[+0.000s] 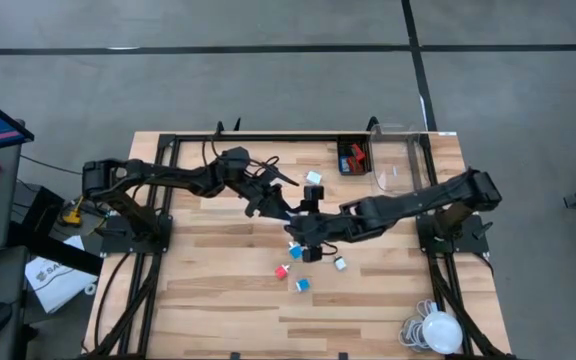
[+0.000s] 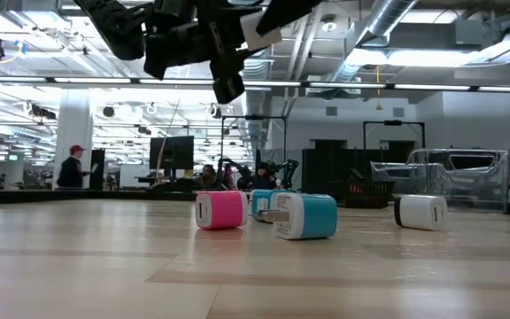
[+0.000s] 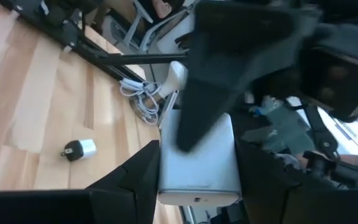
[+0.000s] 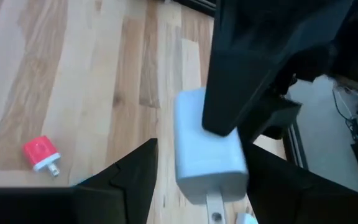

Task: Pick & Place Office items
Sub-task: Put the bottom white charger adapter into the transparent bin

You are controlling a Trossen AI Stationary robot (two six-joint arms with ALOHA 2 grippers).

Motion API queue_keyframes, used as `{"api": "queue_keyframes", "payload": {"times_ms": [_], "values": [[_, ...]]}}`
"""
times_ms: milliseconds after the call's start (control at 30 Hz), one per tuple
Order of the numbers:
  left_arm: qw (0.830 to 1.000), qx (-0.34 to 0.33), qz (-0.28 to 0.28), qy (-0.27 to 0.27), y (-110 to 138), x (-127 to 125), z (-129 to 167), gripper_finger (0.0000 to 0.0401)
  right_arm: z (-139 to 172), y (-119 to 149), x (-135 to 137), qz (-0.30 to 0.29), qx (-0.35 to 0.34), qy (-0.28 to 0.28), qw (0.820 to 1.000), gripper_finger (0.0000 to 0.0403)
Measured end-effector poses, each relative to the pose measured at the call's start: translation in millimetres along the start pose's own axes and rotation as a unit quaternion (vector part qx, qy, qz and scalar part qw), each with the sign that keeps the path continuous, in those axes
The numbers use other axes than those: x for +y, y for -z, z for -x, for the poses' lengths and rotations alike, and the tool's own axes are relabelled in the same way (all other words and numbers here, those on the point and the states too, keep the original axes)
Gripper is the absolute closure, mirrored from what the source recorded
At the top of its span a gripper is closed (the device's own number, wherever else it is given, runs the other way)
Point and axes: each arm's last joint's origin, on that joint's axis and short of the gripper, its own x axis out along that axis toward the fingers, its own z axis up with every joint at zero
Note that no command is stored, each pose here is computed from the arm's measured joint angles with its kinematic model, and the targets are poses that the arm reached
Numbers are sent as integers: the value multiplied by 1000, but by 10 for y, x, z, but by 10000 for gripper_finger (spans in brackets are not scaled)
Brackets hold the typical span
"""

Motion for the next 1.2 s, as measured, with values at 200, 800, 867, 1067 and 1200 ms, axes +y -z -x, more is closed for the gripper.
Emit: {"api": "queue_keyframes", "payload": {"times_ms": [200,800,867,1067,1200], "values": [[1000,-3,-7,4,-22,-58,24,235,-8,-12,-14,3,-3,22,1000,236],[992,-6,-116,58,-419,-256,808,179,298,130,-95,-134,44,13,990,289],[989,-22,-137,46,-470,-347,987,188,365,217,-137,-168,75,42,982,289],[988,-42,-147,-10,-440,-572,1432,216,594,586,-425,-348,174,183,903,289],[986,-44,-160,-34,-338,-763,1545,230,665,814,-711,-446,238,265,821,289]]}}
